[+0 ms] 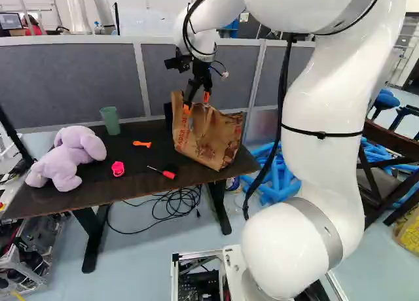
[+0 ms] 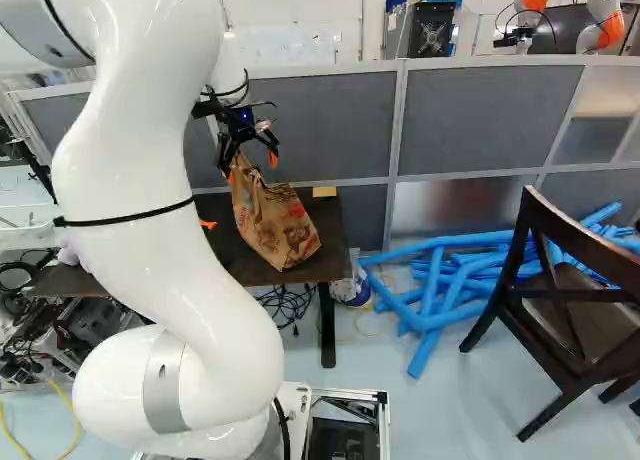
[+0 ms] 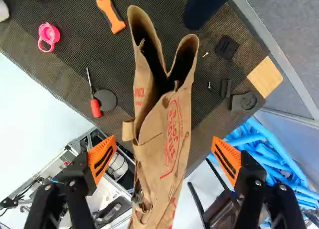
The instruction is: Pick up the bag on the ground and place it on the table
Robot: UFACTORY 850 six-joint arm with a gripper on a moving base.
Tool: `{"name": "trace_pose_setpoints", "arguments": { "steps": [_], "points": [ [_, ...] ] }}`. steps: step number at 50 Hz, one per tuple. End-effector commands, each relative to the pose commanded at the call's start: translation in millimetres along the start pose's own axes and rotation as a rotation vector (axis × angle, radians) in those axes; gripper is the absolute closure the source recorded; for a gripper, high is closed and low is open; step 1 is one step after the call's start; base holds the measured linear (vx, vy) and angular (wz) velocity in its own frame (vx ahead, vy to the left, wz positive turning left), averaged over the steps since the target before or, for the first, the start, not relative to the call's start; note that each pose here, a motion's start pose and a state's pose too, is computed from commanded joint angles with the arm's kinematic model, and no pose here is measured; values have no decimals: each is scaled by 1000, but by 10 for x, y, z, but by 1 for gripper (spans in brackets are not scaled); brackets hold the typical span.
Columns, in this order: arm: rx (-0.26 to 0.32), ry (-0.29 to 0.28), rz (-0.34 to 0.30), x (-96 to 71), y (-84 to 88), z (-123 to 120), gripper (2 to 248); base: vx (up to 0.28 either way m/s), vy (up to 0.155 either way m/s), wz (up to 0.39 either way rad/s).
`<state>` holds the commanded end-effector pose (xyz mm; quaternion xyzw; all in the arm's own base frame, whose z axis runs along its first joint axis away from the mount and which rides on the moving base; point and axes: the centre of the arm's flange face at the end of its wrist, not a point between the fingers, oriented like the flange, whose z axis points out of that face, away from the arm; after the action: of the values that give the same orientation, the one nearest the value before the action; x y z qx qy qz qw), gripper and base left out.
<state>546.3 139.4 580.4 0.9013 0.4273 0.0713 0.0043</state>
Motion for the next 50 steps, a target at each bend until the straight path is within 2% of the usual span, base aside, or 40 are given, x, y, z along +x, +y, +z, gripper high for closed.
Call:
{"name": "trace_pose_setpoints", "arguments": {
  "steps": [50],
  "points": [
    [47, -40, 9, -228, -164, -786, 3, 0, 0, 0]
  ]
}}
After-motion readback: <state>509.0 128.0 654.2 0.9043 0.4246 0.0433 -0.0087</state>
